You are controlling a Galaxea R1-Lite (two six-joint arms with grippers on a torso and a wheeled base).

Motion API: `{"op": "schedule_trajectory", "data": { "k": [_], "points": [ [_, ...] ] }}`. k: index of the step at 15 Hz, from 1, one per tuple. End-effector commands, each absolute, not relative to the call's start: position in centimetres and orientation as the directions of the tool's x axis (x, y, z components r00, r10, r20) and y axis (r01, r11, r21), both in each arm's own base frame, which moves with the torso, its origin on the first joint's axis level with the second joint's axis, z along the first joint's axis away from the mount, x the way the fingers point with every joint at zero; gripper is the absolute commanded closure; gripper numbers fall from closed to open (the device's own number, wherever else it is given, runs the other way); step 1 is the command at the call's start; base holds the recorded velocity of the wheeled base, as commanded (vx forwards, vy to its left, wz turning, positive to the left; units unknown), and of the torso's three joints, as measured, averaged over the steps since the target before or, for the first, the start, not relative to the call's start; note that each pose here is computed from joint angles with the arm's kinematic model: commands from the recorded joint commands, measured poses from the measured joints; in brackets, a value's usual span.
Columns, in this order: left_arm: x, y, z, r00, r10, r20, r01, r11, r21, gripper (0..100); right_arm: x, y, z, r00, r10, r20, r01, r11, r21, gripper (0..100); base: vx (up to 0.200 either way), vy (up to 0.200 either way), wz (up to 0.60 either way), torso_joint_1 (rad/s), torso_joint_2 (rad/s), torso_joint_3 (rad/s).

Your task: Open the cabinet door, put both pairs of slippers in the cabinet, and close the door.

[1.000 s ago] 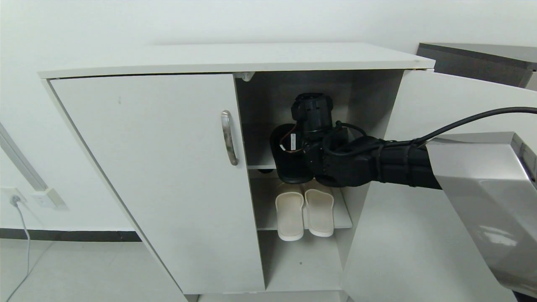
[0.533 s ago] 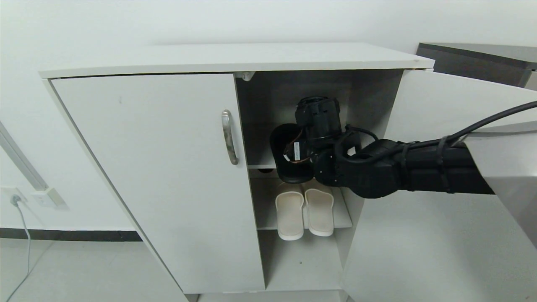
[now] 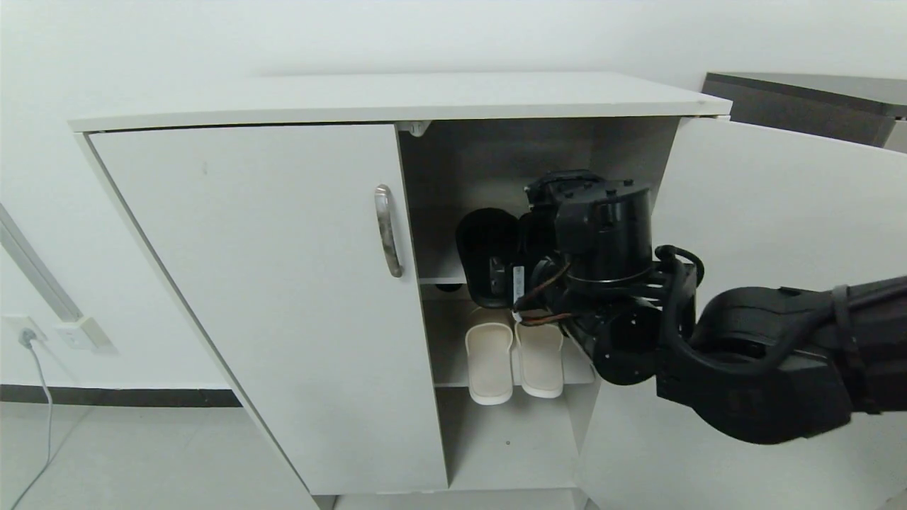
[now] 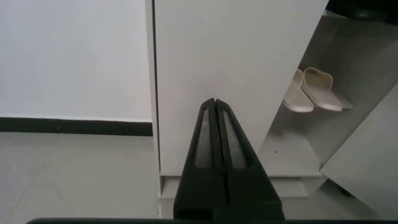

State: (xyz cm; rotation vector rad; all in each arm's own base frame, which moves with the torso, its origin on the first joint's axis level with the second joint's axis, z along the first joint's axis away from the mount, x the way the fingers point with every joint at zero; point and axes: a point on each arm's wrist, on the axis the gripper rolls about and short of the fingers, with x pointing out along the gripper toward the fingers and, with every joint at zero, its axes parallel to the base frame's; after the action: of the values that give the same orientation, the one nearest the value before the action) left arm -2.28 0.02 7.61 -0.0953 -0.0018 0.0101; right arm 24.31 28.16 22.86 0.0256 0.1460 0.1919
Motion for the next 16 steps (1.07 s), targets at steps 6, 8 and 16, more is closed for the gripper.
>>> {"op": "schedule_trajectory", "data": {
  "k": [6, 8, 16],
  "points": [
    [-2.3, 0.0, 7.6, 1.0, 0.011, 0.002, -0.011, 0.995, -0.095, 100, 21.3, 26.6, 21.4, 0.957, 0.265, -0.122, -0.261, 0.964, 0.05, 100, 0.0, 0.0, 0.0, 0.0, 0.0, 0.0],
    [-2.3, 0.0, 7.6, 1.0, 0.011, 0.002, -0.011, 0.995, -0.097, 100, 21.2, 26.8, 21.2, 0.955, 0.269, -0.128, -0.265, 0.963, 0.045, 100, 0.0, 0.0, 0.0, 0.0, 0.0, 0.0],
    [-2.3, 0.0, 7.6, 1.0, 0.011, 0.002, -0.011, 0.995, -0.097, 100, 21.1, 27.0, 20.3, 0.951, 0.273, -0.148, -0.272, 0.962, 0.03, 100, -0.075, 0.0, 0.0, 0.0, 0.0, 0.001]
  ]
}}
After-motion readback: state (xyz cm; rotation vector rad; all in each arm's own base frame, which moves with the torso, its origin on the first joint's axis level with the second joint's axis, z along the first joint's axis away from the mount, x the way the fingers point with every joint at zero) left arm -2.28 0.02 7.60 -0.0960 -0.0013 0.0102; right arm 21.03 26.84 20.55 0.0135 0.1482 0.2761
